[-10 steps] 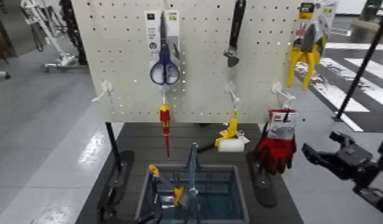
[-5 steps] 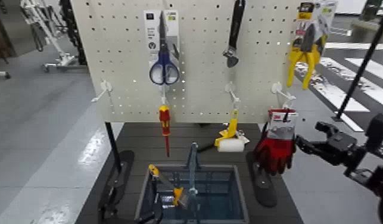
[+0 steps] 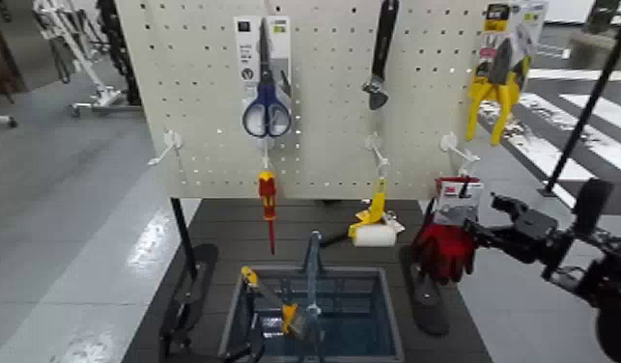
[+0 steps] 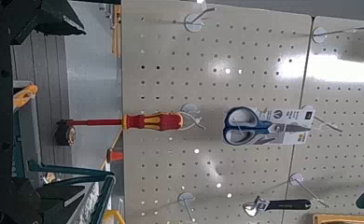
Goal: Put the red colored gloves into the crate.
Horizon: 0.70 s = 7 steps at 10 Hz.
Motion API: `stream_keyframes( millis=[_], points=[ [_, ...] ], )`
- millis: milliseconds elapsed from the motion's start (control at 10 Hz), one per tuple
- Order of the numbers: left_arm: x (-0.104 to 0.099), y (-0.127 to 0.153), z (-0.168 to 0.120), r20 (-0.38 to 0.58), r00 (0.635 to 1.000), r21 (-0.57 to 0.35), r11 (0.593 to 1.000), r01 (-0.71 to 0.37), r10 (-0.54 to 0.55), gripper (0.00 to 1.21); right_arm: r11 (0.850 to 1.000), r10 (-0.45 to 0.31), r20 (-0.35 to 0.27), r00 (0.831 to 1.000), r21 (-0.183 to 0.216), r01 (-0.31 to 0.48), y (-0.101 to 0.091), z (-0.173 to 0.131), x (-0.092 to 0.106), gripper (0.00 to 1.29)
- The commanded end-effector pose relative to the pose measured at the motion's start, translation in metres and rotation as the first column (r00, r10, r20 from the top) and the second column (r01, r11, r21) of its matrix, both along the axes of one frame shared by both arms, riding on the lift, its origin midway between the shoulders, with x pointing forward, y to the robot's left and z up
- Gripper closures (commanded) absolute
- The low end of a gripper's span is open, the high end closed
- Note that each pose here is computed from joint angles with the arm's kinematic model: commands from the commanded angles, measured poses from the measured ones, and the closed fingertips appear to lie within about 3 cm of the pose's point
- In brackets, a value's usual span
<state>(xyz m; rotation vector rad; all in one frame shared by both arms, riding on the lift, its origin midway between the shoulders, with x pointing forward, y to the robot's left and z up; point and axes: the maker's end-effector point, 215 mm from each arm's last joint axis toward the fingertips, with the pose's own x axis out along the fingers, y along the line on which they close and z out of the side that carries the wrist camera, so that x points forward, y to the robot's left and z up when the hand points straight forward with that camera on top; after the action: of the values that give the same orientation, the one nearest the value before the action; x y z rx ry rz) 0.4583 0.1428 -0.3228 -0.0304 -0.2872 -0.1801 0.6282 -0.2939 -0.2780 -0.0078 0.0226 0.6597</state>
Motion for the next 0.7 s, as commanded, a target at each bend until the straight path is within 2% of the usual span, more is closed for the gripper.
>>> stream_keyframes(
  millis=[100, 400, 700],
  points=[
    [0.000, -0.003, 0.000, 0.000, 1.000, -0.004, 1.000, 0.004, -0.004, 0.10, 1.000, 0.024, -0.003, 1.000, 0.004, -0.024, 0.010, 0.001, 0.004, 0.08],
    [0.001, -0.004, 0.002, 0.004, 1.000, -0.003, 1.000, 0.007, -0.007, 0.10, 0.998, 0.061, 0.000, 0.998, 0.016, -0.061, 0.027, 0.003, 0.009, 0.08],
    [0.001, -0.006, 0.002, 0.004, 1.000, -0.003, 1.000, 0.012, -0.012, 0.10, 0.997, 0.081, 0.001, 0.997, 0.015, -0.081, 0.036, 0.006, 0.011, 0.08]
  ],
)
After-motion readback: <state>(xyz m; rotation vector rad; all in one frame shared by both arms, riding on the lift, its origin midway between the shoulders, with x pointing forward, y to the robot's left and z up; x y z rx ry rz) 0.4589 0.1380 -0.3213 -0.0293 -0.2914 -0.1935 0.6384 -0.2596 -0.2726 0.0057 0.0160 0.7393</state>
